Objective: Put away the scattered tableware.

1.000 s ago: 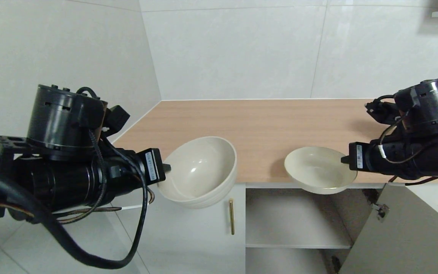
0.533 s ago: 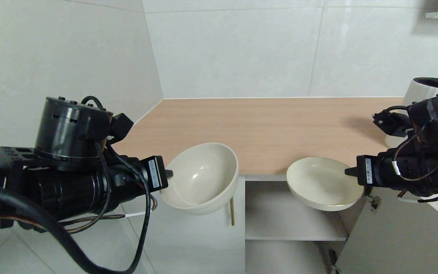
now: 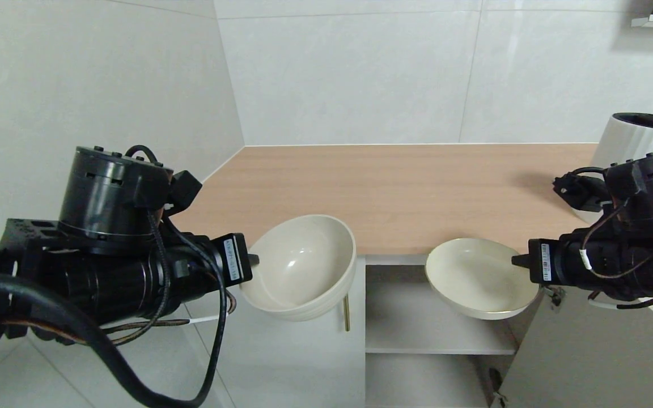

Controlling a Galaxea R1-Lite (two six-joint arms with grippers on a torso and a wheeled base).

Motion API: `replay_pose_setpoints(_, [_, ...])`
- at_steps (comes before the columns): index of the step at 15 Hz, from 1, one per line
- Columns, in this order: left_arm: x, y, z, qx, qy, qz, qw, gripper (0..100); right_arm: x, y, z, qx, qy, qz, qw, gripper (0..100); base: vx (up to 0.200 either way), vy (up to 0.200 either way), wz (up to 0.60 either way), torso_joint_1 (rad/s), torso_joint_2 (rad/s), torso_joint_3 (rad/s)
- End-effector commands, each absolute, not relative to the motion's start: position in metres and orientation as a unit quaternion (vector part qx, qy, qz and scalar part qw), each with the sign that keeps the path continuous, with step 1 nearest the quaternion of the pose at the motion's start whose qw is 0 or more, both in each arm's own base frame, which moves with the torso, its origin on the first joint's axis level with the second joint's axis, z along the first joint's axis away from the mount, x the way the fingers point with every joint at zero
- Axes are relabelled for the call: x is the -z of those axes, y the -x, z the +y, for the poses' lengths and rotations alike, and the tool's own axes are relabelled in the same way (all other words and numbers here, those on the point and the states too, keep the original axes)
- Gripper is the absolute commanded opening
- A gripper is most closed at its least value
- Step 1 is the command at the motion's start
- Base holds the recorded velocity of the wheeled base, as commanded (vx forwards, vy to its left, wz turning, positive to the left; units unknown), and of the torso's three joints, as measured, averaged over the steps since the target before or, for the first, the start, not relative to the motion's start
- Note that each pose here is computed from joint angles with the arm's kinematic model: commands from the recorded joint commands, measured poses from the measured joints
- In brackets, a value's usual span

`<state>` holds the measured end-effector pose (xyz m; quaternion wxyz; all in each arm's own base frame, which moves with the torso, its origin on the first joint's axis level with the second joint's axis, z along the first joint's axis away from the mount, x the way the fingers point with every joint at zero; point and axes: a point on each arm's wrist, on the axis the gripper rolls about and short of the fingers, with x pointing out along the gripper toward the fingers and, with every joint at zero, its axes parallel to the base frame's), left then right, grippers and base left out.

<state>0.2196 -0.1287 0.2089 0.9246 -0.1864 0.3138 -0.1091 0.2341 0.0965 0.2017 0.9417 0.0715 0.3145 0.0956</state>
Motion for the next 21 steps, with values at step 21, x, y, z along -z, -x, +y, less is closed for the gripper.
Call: replay_pose_setpoints(21, [-0.199, -0.228, -0.132, 0.098, 0.182, 0.33, 0.921, 0, -0.16, -0.244, 0.11, -0.107, -0.011, 0.378, 0.92, 0, 0.0, 0.0, 0.0, -0.109, 0.32, 0.205])
